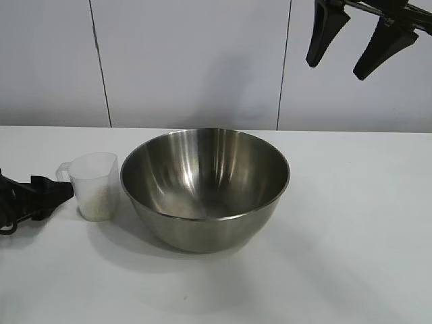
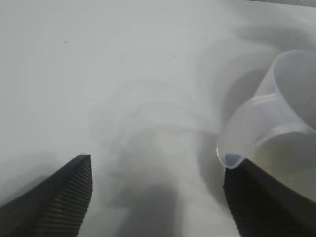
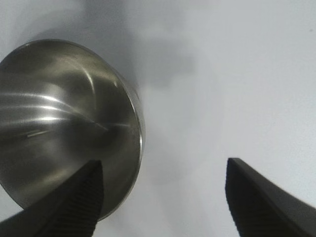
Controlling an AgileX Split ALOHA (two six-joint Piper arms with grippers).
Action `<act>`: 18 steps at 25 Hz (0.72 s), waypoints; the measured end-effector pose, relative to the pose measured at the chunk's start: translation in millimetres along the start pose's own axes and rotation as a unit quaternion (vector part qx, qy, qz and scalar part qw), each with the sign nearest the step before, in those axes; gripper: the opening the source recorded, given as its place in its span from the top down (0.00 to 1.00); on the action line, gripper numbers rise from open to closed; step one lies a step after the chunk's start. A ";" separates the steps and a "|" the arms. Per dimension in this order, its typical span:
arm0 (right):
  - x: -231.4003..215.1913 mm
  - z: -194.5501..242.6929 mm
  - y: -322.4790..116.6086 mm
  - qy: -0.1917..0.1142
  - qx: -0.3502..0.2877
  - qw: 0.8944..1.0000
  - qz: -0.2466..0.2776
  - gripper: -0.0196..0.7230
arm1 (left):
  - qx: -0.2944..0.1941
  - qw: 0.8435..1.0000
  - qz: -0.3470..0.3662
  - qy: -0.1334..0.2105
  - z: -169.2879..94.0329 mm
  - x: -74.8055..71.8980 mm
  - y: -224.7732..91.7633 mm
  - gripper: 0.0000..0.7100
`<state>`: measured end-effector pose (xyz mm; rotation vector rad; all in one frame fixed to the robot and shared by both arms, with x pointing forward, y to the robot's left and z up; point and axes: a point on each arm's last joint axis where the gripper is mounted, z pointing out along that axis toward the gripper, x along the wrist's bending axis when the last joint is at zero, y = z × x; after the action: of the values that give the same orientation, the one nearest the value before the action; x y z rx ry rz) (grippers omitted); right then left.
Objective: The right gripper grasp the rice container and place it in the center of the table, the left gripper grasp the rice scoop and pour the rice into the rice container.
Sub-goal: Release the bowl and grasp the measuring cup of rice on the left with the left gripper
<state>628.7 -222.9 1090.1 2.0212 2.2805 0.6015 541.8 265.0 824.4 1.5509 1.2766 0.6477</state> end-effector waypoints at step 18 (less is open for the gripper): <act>0.0 0.0 0.4 0.000 -0.002 1.000 0.000 0.32 | -0.011 0.999 -0.034 -0.026 8.1 -2.1 7.7 0.70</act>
<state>629.0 -222.8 1090.2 2.0192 2.2776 0.6054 551.3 260.5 828.8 1.4908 1.2728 0.5730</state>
